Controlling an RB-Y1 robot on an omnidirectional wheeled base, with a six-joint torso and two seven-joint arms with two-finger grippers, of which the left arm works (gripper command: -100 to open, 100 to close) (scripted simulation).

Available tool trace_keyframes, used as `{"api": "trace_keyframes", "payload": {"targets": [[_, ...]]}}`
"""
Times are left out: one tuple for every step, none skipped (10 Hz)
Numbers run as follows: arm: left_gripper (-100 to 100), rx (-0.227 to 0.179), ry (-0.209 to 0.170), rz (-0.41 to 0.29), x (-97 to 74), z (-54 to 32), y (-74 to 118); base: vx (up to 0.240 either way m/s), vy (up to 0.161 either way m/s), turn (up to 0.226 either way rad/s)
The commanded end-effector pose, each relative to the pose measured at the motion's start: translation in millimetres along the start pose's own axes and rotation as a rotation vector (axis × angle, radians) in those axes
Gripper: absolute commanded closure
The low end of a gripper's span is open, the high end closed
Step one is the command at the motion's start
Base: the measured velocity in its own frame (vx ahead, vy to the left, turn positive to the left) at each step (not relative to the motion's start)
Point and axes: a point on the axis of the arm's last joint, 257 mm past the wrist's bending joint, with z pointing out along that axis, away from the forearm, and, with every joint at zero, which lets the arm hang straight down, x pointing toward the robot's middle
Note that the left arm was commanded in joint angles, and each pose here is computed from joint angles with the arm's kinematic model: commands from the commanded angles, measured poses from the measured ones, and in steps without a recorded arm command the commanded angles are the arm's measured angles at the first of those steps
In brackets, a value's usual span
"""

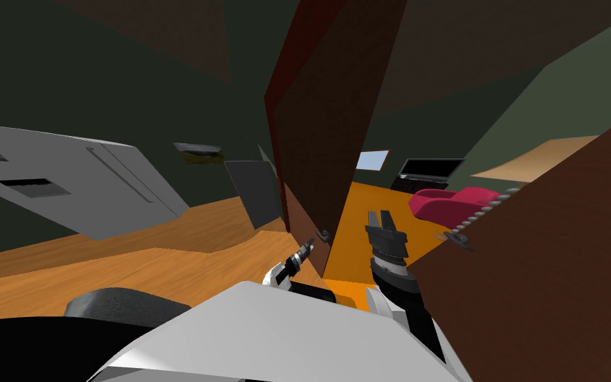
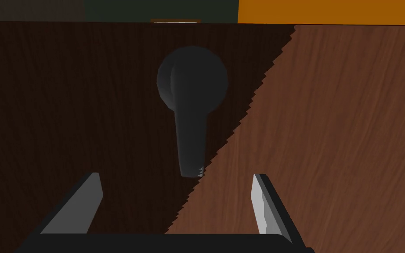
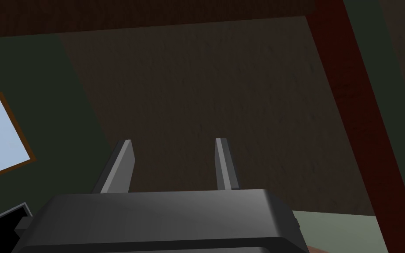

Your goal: Push the door open

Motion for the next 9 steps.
{"api": "trace_keyframes", "payload": {"targets": [[-100,-0.001,-0.005,-0.001,-0.6,-0.3,1.2,0.147,-0.136,-0.039],[-100,-0.001,-0.009,-0.003,0.2,0.2,1.4,0.175,-0.104,-0.031],[-100,0.0,-0.01,-0.005,0.8,0.7,1.3,0.162,-0.102,-0.025],[-100,0.002,-0.013,-0.01,2.5,1.9,0.8,0.146,-0.095,-0.025],[-100,0.005,-0.015,-0.015,5.0,3.8,0.0,0.147,-0.097,-0.034],[-100,0.003,-0.014,-0.013,3.6,3.0,0.5,0.066,-0.045,0.001],[100,0.003,-0.014,-0.013,3.6,3.0,0.5,-0.009,0.006,0.005],[100,0.003,-0.014,-0.013,3.6,3.0,0.5,-0.019,0.019,-0.016],[100,0.003,-0.014,-0.013,3.6,3.0,0.5,-0.007,0.014,-0.015]]}}
